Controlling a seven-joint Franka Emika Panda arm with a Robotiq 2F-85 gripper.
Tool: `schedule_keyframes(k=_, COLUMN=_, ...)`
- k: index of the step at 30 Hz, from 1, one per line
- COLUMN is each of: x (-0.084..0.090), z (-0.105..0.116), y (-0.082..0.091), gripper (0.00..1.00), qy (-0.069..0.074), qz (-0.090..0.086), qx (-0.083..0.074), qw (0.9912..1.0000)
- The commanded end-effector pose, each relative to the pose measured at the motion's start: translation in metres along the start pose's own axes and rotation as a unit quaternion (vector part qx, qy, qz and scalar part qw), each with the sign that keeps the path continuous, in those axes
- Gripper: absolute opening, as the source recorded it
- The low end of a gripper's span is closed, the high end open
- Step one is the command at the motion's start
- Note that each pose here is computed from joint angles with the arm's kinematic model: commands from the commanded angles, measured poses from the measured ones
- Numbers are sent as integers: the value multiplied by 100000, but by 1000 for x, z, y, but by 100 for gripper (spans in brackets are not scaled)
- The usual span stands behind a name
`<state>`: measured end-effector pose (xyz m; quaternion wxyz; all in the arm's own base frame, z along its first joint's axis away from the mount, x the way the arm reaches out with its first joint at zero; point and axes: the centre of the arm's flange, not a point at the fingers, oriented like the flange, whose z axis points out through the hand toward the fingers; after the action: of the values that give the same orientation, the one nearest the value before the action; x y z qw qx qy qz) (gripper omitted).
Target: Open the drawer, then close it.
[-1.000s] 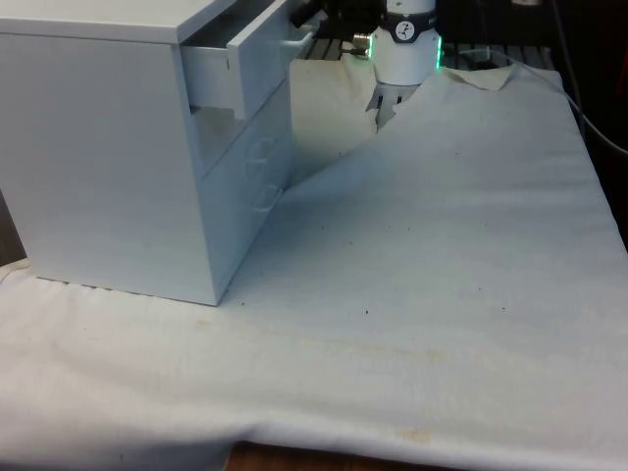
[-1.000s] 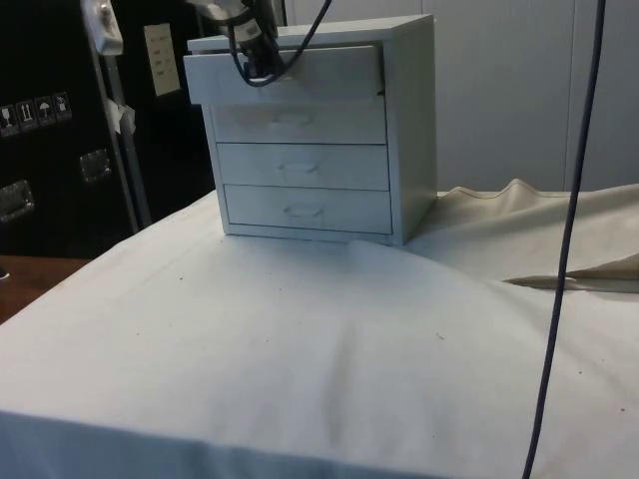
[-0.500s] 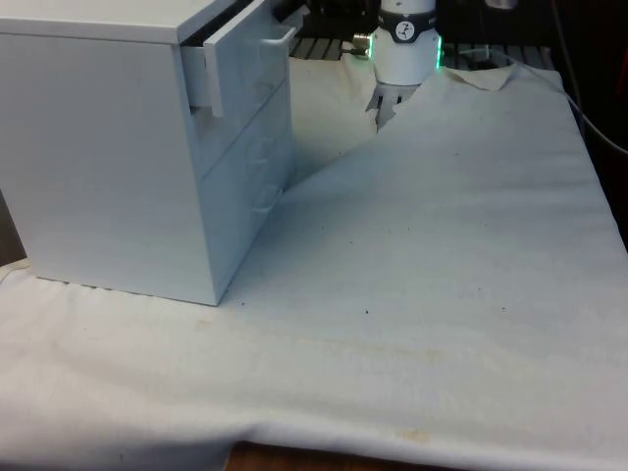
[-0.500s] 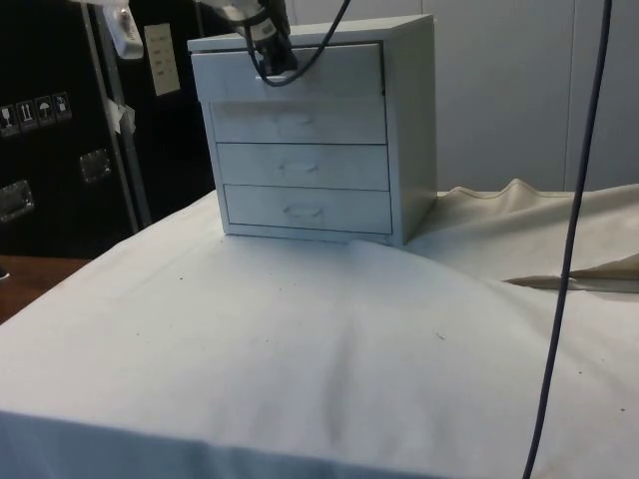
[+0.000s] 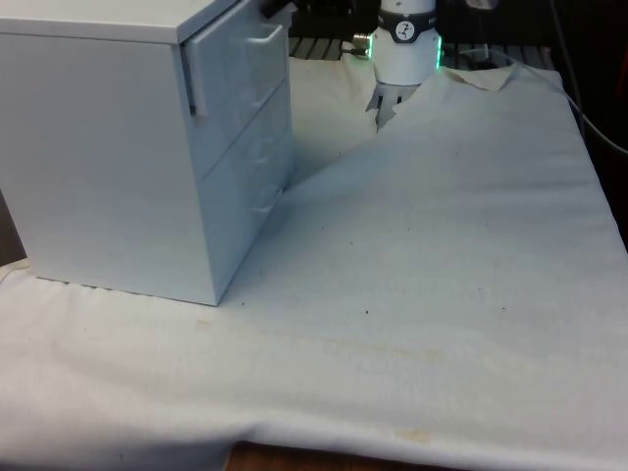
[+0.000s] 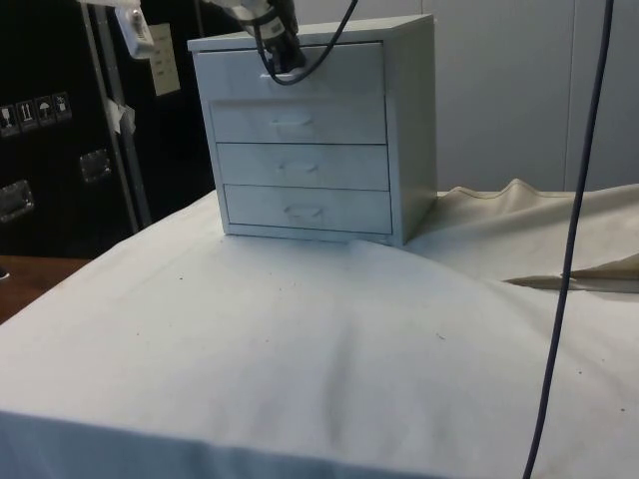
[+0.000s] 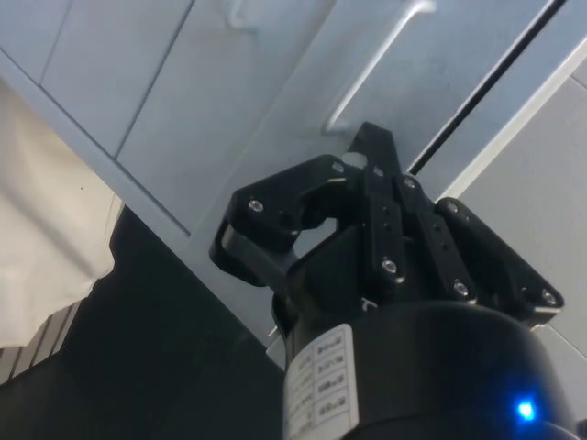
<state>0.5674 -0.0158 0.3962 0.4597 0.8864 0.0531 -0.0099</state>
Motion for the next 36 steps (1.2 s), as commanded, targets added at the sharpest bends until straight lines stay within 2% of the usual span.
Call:
schedule_keyframes(k=1, x=-2, z=4, y=4, gripper=0, qy=410, qz=-169, qx=326, qw=99998)
schedule_keyframes(k=3, x=0, z=2, y=2, gripper=0, qy=-6, qz=110, qx=66, qw=100000)
schedule_keyframes(k=4, x=-2, z=6, y=5, gripper=0, qy=323, qz=-23, qx=459, qw=99998)
schedule_keyframes(k=9, x=-3, z=12, y=10, gripper=0, qy=25, qz=334, qx=624, qw=99997)
schedule_keyframes(k=10, x=-1, z=10, y=8, gripper=0, qy=-307, qz=623, qx=230, qw=99997)
schedule_keyframes(k=17, x=-2, z=10, y=13, gripper=0, qy=-45, qz=1087, qx=1177, qw=99987)
schedule_keyframes(k=18, x=-1, z=9, y=10, gripper=0, qy=-262, qz=1093, qx=614, qw=99992)
schedule_keyframes(k=19, x=-2, z=8, y=13, gripper=0, qy=61, qz=1404, qx=1449, qw=99980)
schedule_keyframes(k=24, x=-1, z=2, y=10, gripper=0, qy=310, qz=2392, qx=2750, qw=99933)
schedule_keyframes(k=26, x=0, z=-1, y=8, gripper=0, qy=496, qz=3036, qx=3564, qw=99889)
schedule_keyframes(k=27, x=0, z=1, y=9, gripper=0, qy=53, qz=2784, qx=2669, qw=99926)
schedule_keyframes(k=28, x=0, z=-2, y=8, gripper=0, qy=585, qz=3297, qx=3913, qw=99867)
schedule_keyframes(k=30, x=0, z=-4, y=6, gripper=0, qy=782, qz=3646, qx=4518, qw=99828)
schedule_keyframes(k=31, x=1, z=-6, y=5, gripper=0, qy=1004, qz=4096, qx=5181, qw=99777)
schedule_keyframes(k=33, x=1, z=-7, y=4, gripper=0, qy=1020, qz=4276, qx=5480, qw=99753)
schedule_keyframes(k=35, x=2, z=-9, y=2, gripper=0, qy=1259, qz=4911, qx=6409, qw=99666)
schedule_keyframes(k=36, x=3, z=-7, y=2, gripper=0, qy=908, qz=4730, qx=5596, qw=99727)
